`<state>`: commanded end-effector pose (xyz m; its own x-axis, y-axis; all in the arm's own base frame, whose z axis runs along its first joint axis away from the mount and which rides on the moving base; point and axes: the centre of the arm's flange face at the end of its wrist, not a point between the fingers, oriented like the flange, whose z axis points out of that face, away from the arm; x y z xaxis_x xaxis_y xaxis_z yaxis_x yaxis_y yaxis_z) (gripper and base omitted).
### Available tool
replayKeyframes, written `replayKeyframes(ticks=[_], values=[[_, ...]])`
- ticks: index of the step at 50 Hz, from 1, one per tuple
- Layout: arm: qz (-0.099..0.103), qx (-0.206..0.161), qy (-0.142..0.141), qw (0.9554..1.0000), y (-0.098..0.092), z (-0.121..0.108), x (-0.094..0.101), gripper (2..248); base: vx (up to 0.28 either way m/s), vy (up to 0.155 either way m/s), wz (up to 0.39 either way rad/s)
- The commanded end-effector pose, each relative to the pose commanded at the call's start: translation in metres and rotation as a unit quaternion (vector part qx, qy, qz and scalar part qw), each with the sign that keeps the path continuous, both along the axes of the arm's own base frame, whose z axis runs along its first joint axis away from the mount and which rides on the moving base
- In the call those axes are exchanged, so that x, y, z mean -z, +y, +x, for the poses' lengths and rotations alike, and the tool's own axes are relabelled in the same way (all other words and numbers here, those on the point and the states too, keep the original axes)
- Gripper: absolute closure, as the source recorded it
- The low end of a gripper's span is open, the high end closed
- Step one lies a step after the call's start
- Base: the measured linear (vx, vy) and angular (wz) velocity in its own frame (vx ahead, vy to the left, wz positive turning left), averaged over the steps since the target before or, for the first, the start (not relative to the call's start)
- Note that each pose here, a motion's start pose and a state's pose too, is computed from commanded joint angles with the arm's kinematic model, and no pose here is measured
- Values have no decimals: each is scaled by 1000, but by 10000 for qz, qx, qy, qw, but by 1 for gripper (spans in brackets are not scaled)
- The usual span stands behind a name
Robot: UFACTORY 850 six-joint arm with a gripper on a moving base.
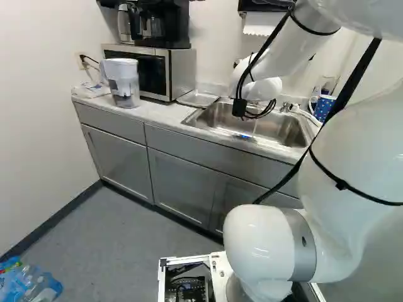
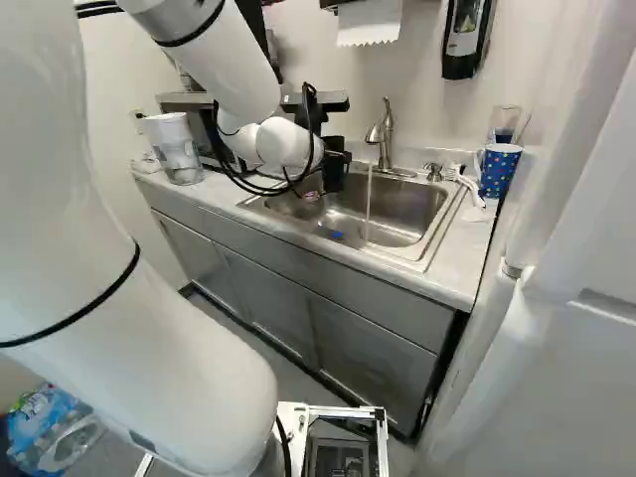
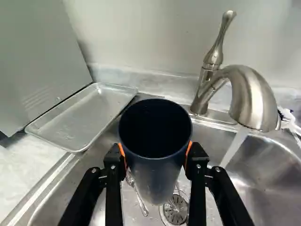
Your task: Rinse the cup and place it in the tray
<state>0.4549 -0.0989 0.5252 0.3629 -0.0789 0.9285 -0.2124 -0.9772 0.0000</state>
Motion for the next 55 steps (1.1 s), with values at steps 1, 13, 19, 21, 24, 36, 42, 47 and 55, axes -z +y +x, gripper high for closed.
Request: replayKeyframes(ticks=[1, 13, 19, 21, 24, 36, 42, 47, 55], values=[[1, 12, 4, 10000, -1, 0, 1, 124, 0, 0, 0], [8, 161, 35, 9999, -16, 2, 12, 124, 0, 0, 0], [13, 236, 54, 9997, -24, 3, 18, 124, 0, 0, 0], [15, 260, 62, 9996, -26, 3, 20, 124, 0, 0, 0], [19, 294, 76, 9995, -29, 4, 23, 124, 0, 0, 0], [35, 426, 135, 9990, -42, 1, 34, 124, 0, 0, 0], [46, 492, 170, 9986, -48, -1, 40, 124, 0, 0, 0], [57, 549, 206, 9983, -53, -2, 46, 124, 0, 0, 0], [75, 644, 263, 9975, -62, -3, 54, 124, 0, 0, 0]])
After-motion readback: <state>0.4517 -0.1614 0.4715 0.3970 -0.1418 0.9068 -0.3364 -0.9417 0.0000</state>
